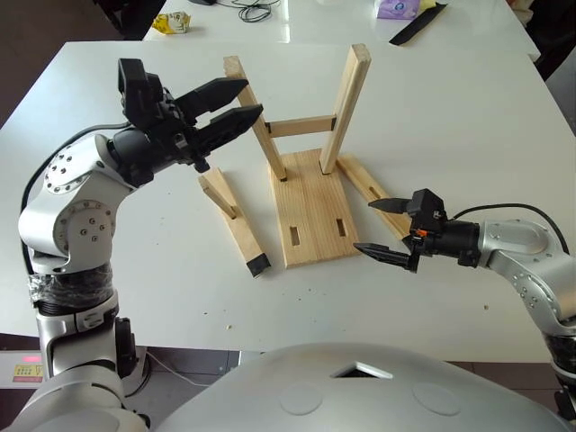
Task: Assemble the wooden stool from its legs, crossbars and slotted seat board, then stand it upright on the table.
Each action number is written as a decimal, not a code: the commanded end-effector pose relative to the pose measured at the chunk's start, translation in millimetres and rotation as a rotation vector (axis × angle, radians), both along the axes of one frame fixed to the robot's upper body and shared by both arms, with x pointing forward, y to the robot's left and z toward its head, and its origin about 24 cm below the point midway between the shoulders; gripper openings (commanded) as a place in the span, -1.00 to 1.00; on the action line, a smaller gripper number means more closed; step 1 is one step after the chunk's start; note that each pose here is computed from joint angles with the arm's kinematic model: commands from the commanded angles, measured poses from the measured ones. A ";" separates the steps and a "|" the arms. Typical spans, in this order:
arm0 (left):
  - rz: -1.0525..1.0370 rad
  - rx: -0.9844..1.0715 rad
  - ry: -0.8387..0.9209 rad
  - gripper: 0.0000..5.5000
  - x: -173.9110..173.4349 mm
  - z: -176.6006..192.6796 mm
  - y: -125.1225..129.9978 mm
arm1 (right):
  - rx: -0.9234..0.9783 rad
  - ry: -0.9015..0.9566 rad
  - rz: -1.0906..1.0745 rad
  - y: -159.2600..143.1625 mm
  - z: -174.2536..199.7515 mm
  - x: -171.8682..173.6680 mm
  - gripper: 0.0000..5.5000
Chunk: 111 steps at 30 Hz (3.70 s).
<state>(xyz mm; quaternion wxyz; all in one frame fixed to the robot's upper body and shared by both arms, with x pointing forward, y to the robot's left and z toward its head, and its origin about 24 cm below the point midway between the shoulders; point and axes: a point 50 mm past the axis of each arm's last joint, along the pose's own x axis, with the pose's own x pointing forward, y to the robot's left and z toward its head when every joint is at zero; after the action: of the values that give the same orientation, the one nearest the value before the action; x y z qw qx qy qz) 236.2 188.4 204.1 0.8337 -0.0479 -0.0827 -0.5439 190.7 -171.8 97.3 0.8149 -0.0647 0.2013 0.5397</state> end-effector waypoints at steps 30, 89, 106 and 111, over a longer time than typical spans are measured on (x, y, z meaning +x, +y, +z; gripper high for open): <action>-0.249 0.820 0.422 -0.14 -88.7 -125.7 4.0 | 0.017 -0.015 -0.048 -0.5 0.2 -6.9 0.73; -0.359 1.000 0.191 -0.14 -64.8 -119.0 15.8 | 0.002 -0.018 -0.054 -0.8 -3.8 -4.6 0.73; -0.166 0.815 0.255 -0.14 -48.0 -88.0 16.5 | -0.006 -0.023 -0.057 -2.3 -4.5 -6.0 0.73; -0.055 0.748 0.398 -0.14 -61.6 -79.2 17.6 | -0.008 -0.021 -0.067 -3.0 -4.9 -9.9 0.73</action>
<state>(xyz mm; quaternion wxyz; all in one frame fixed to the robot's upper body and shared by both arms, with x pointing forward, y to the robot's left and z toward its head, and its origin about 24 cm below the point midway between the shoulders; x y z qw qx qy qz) 180.7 204.0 120.8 0.7660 0.1679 0.2652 -0.5610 181.8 -172.8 90.2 0.8318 -0.0546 0.1985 0.5155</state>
